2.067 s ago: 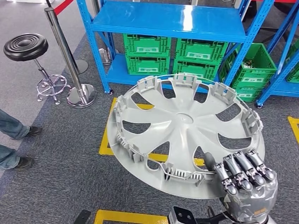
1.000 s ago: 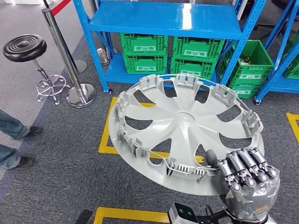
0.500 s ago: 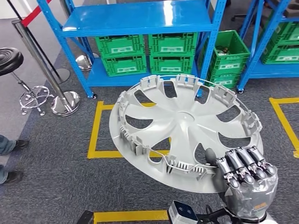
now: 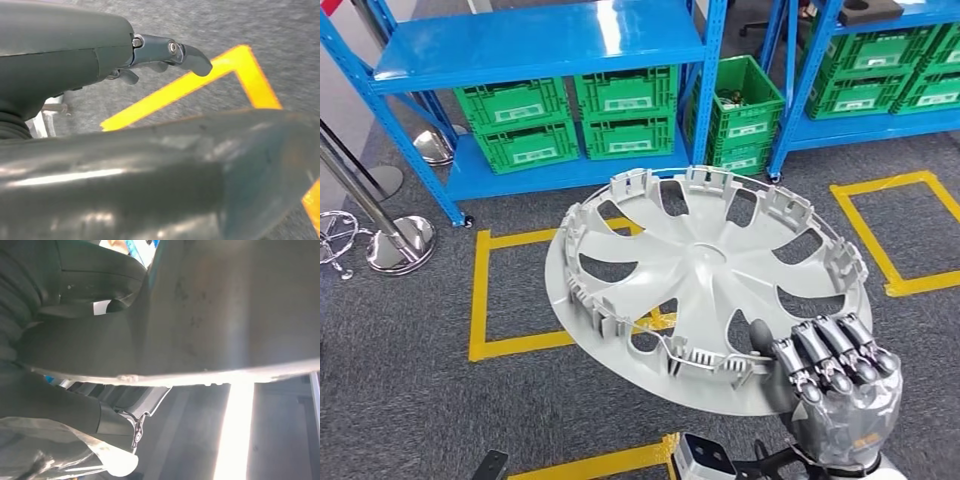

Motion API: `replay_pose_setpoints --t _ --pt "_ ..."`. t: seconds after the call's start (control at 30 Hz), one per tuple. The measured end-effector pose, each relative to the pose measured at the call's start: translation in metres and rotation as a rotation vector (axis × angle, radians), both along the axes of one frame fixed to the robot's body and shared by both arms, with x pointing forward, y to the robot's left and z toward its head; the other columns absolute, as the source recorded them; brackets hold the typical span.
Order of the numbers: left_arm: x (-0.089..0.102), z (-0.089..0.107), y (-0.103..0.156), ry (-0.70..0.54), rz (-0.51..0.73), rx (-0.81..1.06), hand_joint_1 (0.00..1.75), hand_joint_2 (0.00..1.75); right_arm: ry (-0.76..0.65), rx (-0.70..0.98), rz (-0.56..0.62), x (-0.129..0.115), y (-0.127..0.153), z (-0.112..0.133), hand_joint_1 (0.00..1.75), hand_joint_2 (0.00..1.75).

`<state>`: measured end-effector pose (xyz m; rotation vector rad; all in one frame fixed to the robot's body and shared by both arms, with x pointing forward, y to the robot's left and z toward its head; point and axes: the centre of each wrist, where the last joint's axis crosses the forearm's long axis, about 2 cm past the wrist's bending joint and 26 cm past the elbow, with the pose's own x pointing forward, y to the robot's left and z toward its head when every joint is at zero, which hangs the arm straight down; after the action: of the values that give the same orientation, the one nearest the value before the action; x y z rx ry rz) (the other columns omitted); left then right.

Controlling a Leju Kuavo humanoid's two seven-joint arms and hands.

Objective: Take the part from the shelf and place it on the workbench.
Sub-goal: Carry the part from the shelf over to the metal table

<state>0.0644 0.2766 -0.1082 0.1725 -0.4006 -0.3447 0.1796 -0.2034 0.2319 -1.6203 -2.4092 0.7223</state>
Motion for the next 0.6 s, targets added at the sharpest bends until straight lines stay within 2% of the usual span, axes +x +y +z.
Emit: replay_pose_setpoints --t 0.6 --pt "-0.0007 0.0002 -0.0079 0.006 -0.014 -0.018 0.0 0.0 -0.012 -0.021 0.017 0.0005 0.001 0.0009 1.75 1.75"
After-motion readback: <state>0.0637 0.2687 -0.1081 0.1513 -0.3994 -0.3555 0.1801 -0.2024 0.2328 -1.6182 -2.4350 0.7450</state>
